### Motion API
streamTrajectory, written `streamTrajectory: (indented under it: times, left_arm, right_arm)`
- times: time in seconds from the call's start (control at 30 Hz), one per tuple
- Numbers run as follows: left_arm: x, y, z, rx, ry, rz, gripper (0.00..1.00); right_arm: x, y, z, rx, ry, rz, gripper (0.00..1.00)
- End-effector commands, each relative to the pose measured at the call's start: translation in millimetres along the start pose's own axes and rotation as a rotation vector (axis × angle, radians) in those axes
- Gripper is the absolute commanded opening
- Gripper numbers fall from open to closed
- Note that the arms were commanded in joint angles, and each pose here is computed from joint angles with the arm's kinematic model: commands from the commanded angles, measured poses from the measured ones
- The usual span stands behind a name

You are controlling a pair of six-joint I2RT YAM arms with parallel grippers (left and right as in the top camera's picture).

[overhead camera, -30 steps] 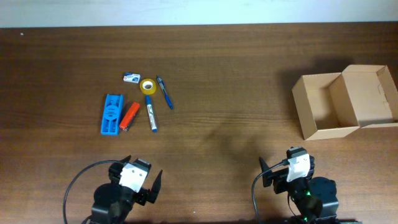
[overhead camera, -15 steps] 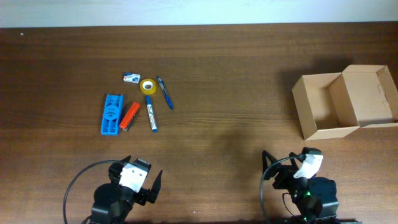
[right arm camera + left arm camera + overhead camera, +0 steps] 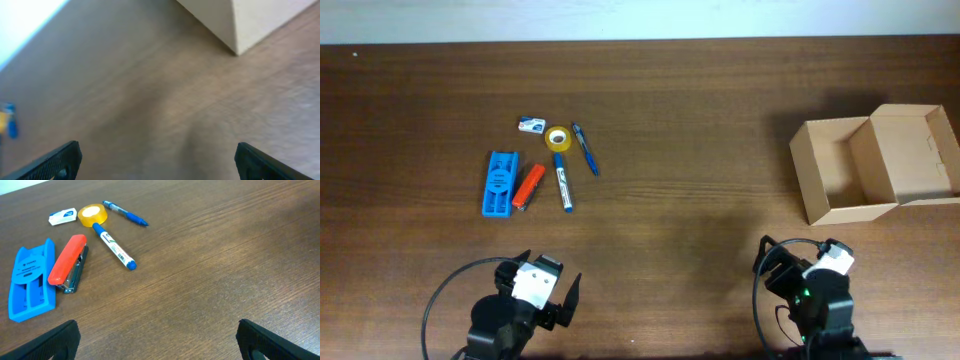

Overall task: Pack container
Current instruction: 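Push the cardboard box with the right gripper toward table center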

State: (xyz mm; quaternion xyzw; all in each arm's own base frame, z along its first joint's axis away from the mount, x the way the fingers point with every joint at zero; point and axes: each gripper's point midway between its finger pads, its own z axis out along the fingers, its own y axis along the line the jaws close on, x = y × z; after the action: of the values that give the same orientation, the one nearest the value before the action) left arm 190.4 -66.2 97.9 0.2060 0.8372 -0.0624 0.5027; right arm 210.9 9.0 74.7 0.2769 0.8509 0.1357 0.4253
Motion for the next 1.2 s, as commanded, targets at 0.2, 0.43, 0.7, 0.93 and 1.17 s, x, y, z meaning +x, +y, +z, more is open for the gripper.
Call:
streamTrajectory:
  times: [0.2,0.43,0.7,0.93,1.17]
  left_arm:
    - [1,1,1,-0.006,-0.002,-0.007,1.00]
    - [1,1,1,-0.006,-0.002,-0.007,1.00]
    - [1,1,1,-0.006,-0.002,-0.007,1.00]
    - [1,1,1,-0.006,-0.002,-0.007,1.00]
    - [1,1,1,-0.006,-0.002,-0.007,1.00]
  right_arm:
    - [-66,35,14,0.196,0.105,-0.322,0.99]
    - [-118,55,31,0.269,0.145,-0.444,0.99]
    - [-146,1,51,0.279,0.230,-0.483,1.00]
    - [-120,-20,98,0.288,0.355,-0.463,0.93]
    - [-119,-22,110,0.289,0.349,-0.456,0.04]
